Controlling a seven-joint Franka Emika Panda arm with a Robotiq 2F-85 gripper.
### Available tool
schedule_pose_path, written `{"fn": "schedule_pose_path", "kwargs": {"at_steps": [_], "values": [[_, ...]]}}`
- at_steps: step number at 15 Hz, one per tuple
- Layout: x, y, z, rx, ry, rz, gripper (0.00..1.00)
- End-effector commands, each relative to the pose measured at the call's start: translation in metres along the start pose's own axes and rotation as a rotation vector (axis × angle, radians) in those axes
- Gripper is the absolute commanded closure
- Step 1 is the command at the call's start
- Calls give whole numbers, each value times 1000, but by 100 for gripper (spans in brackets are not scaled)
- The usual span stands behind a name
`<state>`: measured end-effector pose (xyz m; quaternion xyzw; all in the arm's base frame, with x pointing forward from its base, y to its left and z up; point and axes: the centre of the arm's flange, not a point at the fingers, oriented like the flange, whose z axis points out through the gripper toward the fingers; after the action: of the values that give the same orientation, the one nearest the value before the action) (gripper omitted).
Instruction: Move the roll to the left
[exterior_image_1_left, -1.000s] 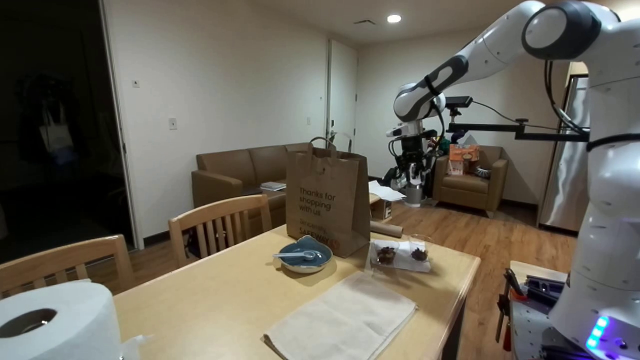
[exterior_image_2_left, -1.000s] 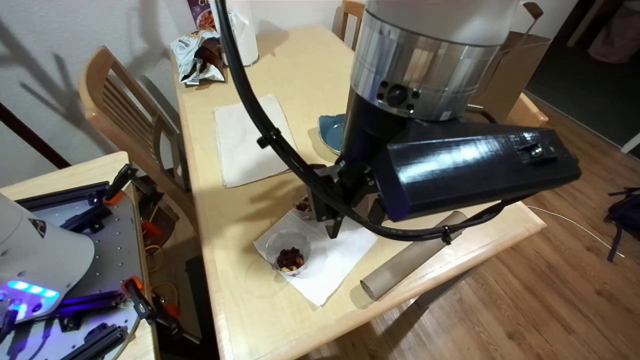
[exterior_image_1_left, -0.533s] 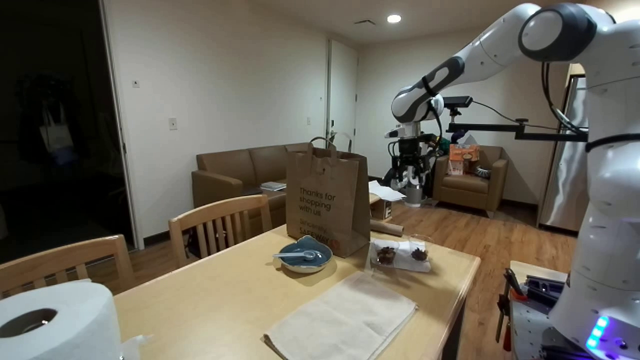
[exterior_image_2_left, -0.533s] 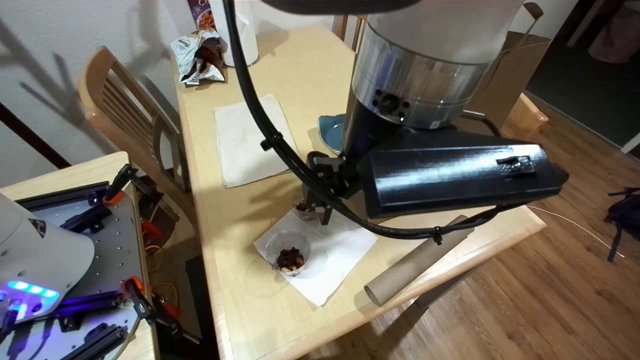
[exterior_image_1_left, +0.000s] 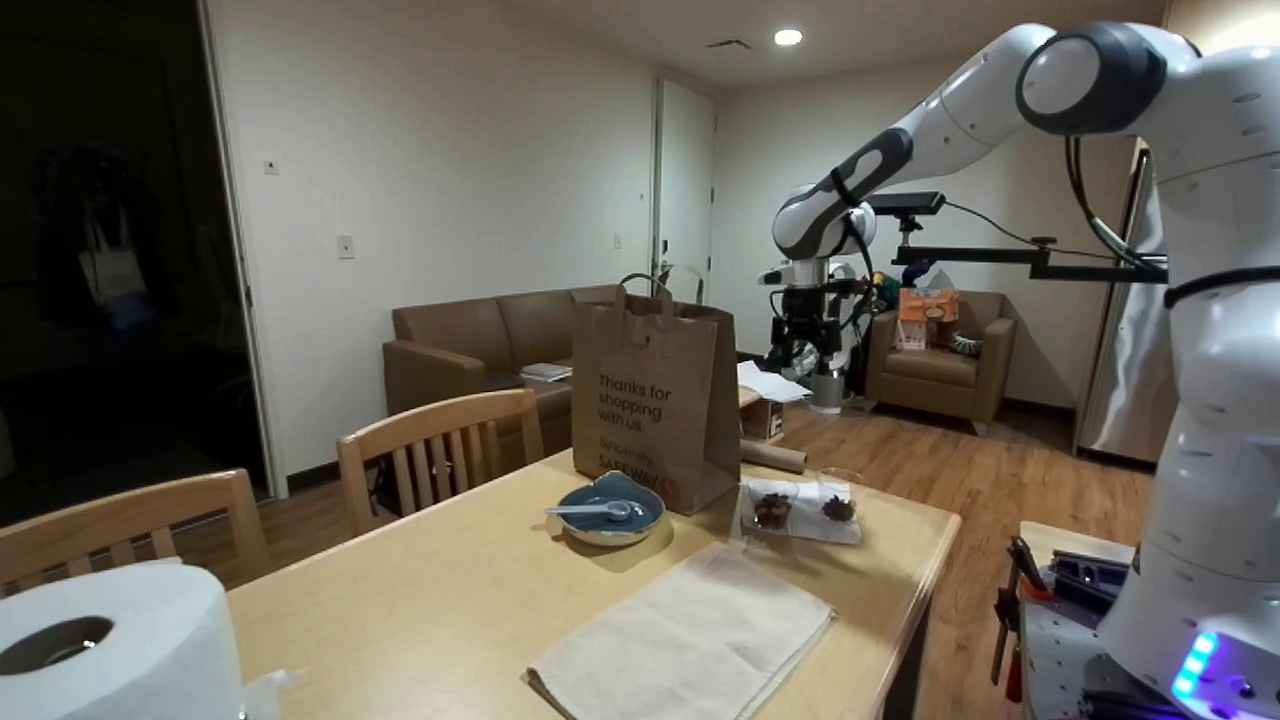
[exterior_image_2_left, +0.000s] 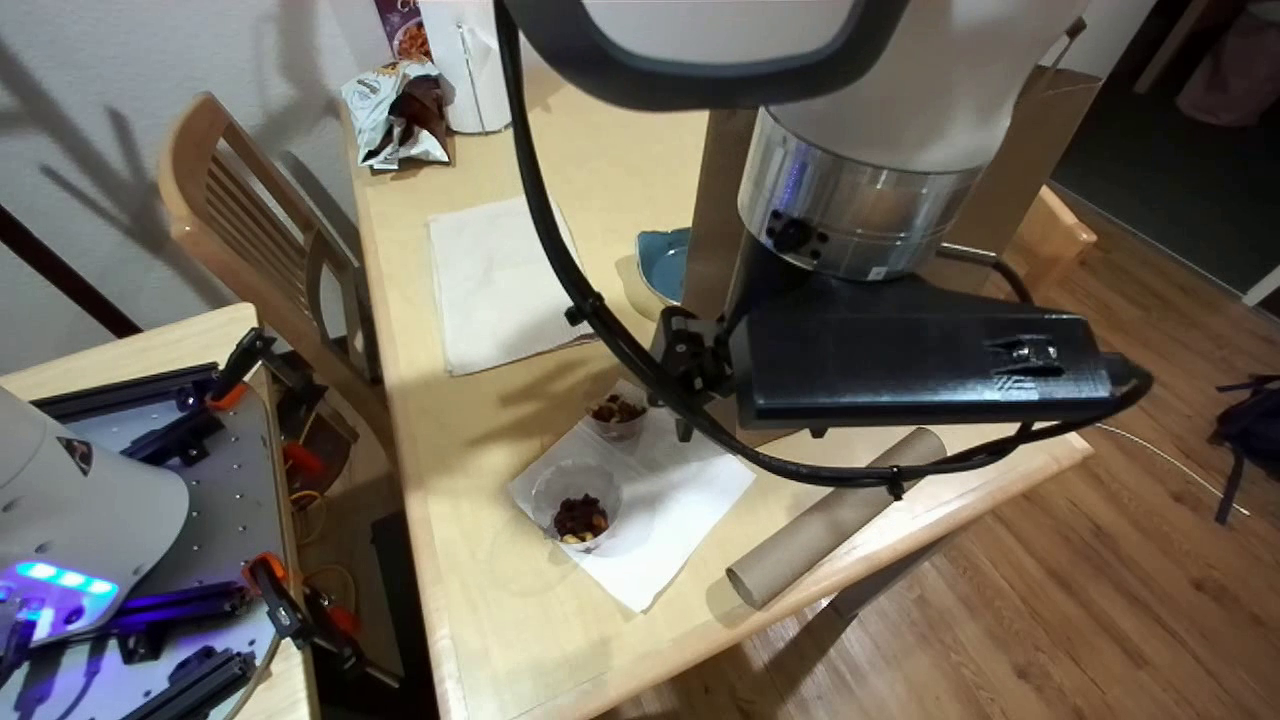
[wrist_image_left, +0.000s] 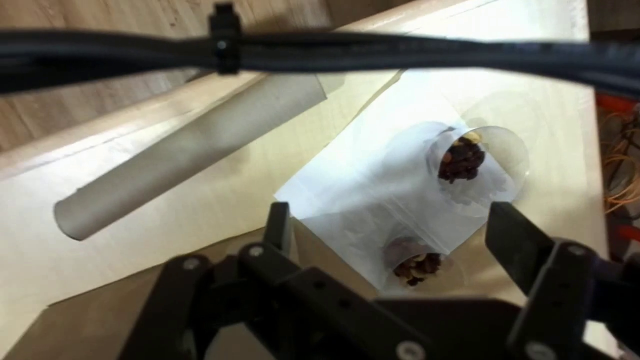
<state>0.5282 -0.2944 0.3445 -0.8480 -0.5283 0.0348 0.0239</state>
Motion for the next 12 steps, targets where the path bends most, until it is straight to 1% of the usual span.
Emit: {"fn": "schedule_pose_path", "kwargs": {"at_steps": [1,3,7,8,10,11,12], "values": [[6,12,20,-118,26,162,0],[4,17,34,-182,43,245,0],[-10,22,76,-272,75,433,0],[-7,22,57,-230,52,348,0],[-11,23,74,-244,51,395,0],[-12,23,77,-245,51,402,0],[-11,24,76,-279,38,502,0]]}}
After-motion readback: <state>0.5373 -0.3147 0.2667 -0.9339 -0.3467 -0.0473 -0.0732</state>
